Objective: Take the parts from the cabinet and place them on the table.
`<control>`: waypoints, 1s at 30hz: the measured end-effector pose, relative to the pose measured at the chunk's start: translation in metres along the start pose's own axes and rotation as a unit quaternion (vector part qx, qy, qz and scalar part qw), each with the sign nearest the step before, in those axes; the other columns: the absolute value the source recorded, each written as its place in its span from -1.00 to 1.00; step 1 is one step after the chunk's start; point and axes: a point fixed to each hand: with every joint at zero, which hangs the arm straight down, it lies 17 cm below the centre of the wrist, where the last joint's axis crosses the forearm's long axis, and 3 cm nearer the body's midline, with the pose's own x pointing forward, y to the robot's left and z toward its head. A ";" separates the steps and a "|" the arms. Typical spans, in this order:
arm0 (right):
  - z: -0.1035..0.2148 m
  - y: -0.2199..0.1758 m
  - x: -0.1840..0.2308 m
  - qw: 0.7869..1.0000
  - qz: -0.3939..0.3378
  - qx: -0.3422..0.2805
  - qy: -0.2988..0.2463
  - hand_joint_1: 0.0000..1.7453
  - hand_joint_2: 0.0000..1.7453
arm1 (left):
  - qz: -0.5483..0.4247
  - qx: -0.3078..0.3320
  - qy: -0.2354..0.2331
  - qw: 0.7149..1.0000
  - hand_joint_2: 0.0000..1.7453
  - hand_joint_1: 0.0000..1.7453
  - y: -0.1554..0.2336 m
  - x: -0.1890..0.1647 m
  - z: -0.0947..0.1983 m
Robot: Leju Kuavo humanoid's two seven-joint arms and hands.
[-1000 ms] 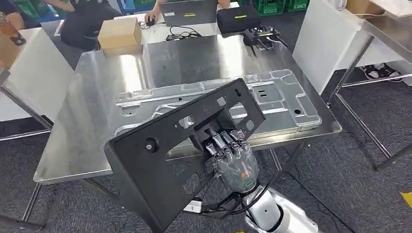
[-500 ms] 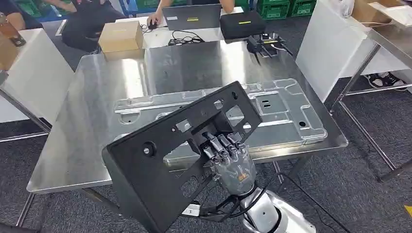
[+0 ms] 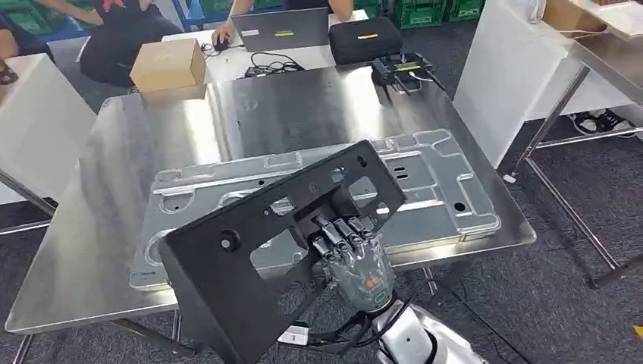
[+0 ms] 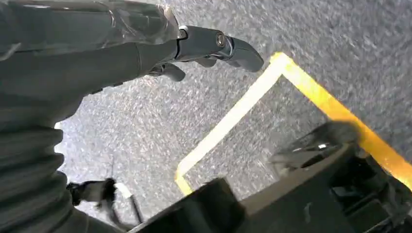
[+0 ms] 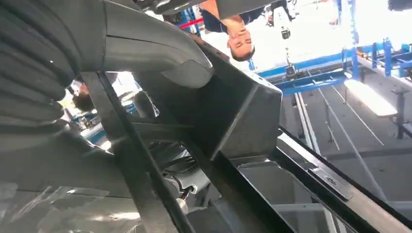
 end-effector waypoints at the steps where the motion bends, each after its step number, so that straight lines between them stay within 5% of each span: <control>1: 0.000 0.001 -0.001 1.000 0.001 0.002 0.001 1.00 1.00 | 0.000 0.000 -0.002 1.000 1.00 -1.00 0.000 0.003 0.000; 30: 0.006 0.015 -0.004 0.999 -0.014 0.037 0.012 1.00 1.00 | 0.008 -0.005 0.001 1.000 1.00 -1.00 -0.007 0.000 0.001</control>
